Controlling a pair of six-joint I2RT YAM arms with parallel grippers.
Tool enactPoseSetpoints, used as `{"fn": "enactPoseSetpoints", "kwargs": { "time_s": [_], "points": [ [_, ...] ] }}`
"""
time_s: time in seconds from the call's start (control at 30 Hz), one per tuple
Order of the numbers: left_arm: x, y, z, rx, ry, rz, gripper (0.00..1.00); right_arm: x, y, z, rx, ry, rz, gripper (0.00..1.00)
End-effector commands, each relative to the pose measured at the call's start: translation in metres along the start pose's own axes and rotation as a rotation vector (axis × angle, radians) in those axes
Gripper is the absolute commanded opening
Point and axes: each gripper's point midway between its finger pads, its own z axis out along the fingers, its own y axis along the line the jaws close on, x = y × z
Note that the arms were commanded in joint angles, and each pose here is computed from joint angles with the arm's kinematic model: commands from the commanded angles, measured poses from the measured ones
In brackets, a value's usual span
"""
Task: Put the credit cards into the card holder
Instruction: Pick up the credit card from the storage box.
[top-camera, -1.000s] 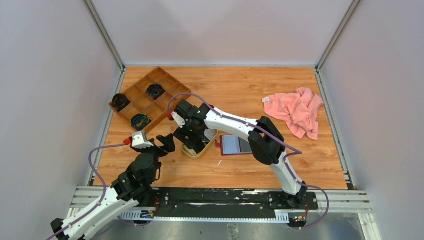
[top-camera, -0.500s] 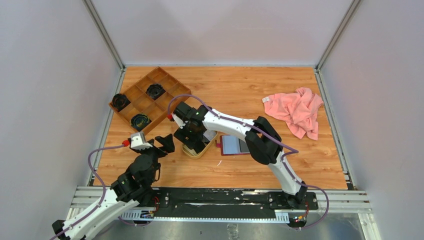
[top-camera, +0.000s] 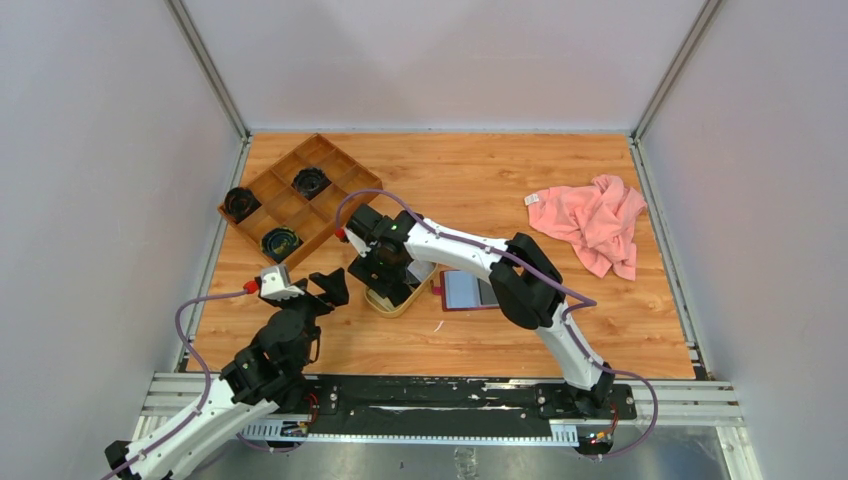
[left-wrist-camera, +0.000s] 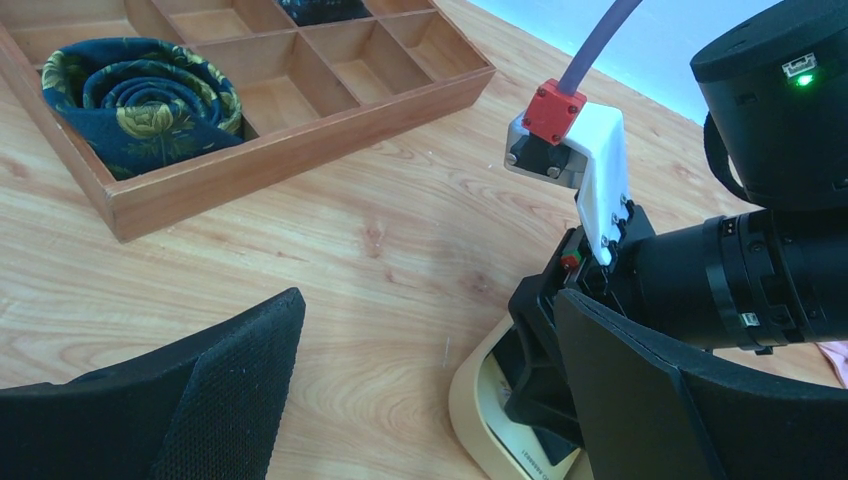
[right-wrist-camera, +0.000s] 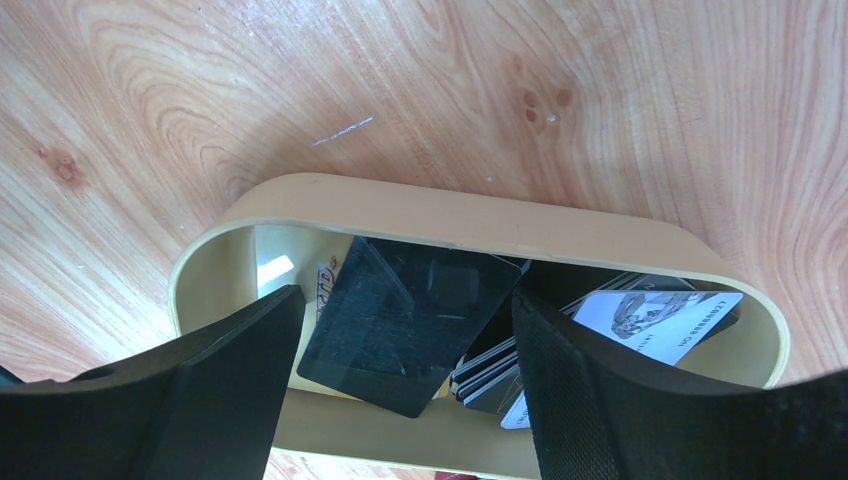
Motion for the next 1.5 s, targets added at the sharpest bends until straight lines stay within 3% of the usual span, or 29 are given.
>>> {"fn": "enactPoseSetpoints", "kwargs": {
  "time_s": [0.0,0.7,1.27,1.47],
  "points": [
    [-0.002,0.008,0.001,-0.038,-0.027,-0.027,1.00,0.021,0.005,0.012,-0.001,0.085,0.004,0.79],
    [-0.002,0.009,0.000,-0.038,-0.030,-0.033,1.00,0.017,-0.002,0.005,0.024,0.067,-0.008,0.58],
    [-0.002,0.009,0.000,-0.037,-0.031,-0.033,1.00,-0.001,0.004,-0.018,-0.065,-0.006,0.013,0.56],
    [-0.002,0.008,0.000,-0.036,-0.031,-0.034,1.00,0.004,0.009,-0.010,-0.098,0.016,0.016,0.69]
  ]
}}
